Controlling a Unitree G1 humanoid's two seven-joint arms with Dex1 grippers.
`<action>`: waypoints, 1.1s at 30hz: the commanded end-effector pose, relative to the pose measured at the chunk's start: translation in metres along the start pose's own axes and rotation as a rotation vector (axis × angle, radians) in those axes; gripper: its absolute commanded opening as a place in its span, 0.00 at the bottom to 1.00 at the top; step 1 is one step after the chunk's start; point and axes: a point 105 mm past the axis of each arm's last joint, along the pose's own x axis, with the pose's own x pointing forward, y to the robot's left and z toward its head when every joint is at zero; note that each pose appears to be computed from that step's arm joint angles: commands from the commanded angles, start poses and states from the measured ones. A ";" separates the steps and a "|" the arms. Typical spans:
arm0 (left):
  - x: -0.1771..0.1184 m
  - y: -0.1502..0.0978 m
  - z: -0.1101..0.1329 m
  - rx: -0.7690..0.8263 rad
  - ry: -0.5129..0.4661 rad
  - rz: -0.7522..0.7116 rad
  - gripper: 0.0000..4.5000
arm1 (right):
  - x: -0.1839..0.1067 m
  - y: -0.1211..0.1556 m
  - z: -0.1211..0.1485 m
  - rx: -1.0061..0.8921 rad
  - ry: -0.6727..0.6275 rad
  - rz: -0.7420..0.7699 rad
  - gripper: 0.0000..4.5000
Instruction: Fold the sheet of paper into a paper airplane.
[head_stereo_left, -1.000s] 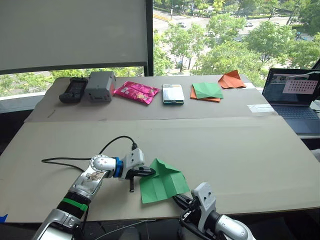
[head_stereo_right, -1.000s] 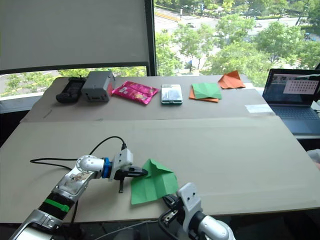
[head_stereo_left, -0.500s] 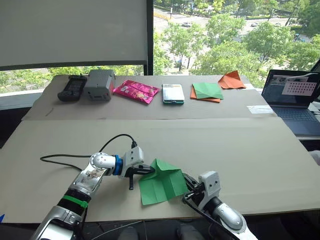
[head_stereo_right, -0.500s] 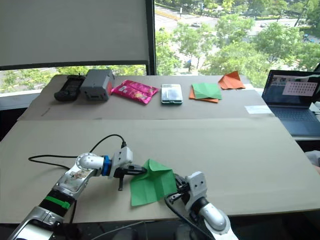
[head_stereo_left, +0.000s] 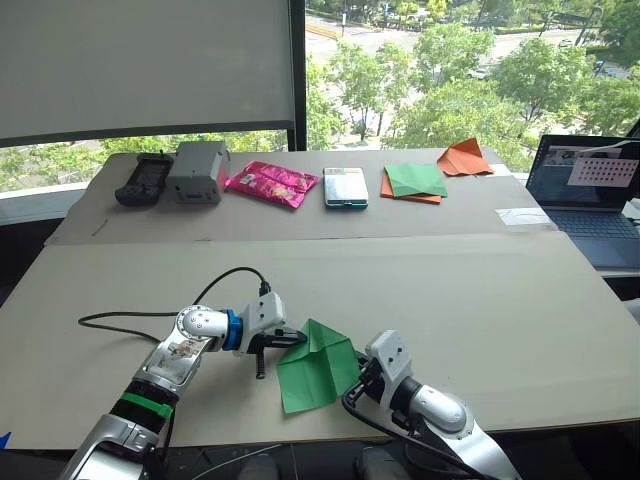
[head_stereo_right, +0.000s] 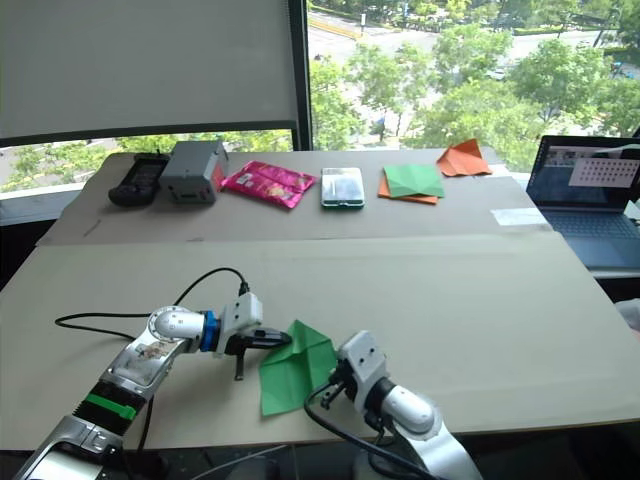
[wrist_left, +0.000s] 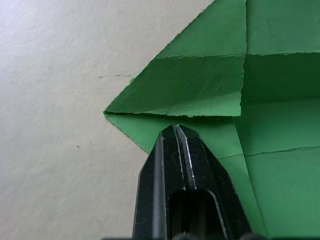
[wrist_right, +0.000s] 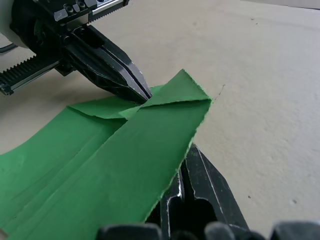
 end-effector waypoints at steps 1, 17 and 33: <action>-0.001 -0.005 -0.020 -0.043 0.082 -0.009 0.01 | 0.008 0.005 0.016 -0.092 -0.026 0.066 0.00; -0.001 -0.007 -0.022 -0.047 0.087 0.007 0.01 | 0.018 0.021 0.034 -0.155 0.036 0.258 0.00; -0.031 0.006 -0.022 -0.070 0.095 0.126 0.01 | 0.043 0.016 0.007 -0.138 0.182 0.275 0.00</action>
